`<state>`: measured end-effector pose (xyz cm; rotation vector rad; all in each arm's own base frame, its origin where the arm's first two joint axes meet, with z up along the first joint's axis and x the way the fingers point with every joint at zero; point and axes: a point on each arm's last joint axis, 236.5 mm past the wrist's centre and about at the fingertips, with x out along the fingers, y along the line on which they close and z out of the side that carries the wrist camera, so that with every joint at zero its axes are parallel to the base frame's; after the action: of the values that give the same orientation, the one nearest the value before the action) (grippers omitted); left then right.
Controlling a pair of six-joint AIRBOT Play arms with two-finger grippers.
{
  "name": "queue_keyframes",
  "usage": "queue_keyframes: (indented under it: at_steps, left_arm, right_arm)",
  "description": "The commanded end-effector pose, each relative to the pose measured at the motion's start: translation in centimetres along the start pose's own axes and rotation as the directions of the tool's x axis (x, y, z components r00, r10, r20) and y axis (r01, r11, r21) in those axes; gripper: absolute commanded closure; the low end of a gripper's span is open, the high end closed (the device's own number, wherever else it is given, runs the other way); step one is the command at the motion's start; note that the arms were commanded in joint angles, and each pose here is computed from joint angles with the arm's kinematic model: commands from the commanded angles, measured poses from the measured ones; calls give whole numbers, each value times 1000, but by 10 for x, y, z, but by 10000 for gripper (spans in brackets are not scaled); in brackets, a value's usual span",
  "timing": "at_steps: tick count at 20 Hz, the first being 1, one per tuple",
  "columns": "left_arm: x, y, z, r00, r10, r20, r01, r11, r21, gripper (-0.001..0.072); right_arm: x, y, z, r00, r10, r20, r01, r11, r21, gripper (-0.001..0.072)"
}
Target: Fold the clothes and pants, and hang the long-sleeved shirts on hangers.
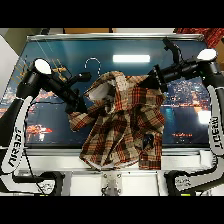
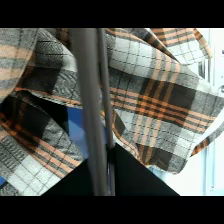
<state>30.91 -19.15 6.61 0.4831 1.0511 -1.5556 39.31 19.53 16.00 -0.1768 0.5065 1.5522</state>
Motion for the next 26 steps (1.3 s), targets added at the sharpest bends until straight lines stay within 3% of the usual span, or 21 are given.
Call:
queue_keyframes:
  at_steps: [1, 5, 6, 7, 9, 12, 26]
  left_arm:
    - [-1, 1, 11, 999, 6, 47, -6, 1000, 6, 688]
    - [-5, 6, 8, 998, 24, 56, -20, 997, -77, 660]
    - [-7, 10, 7, 997, 37, 62, -28, 990, -135, 439]
    - [-10, 16, 6, 996, 61, 72, -43, 973, -225, 315]
    - [-15, 25, 4, 992, 93, 85, -60, 942, -331, 318]
    - [-21, 29, -3, 990, 106, 92, -63, 920, -386, 318]
    - [-15, 34, 8, 987, 131, 97, -84, 919, -385, 319]
  right_arm:
    - [0, 2, -1, 1000, 7, -1, -7, 999, -53, 686]
    - [0, 1, -1, 1000, 6, -1, -6, 999, -53, 686]
    - [0, 1, -1, 1000, 6, -1, -6, 999, -53, 686]
    - [0, 1, -1, 1000, 6, -1, -6, 999, -53, 686]
    - [0, 1, -1, 1000, 7, -1, -7, 999, -53, 687]
    - [0, 1, 0, 1000, 6, 1, -6, 999, -53, 688]
    - [-6, -18, 49, 976, -77, 204, 86, 996, -35, 690]
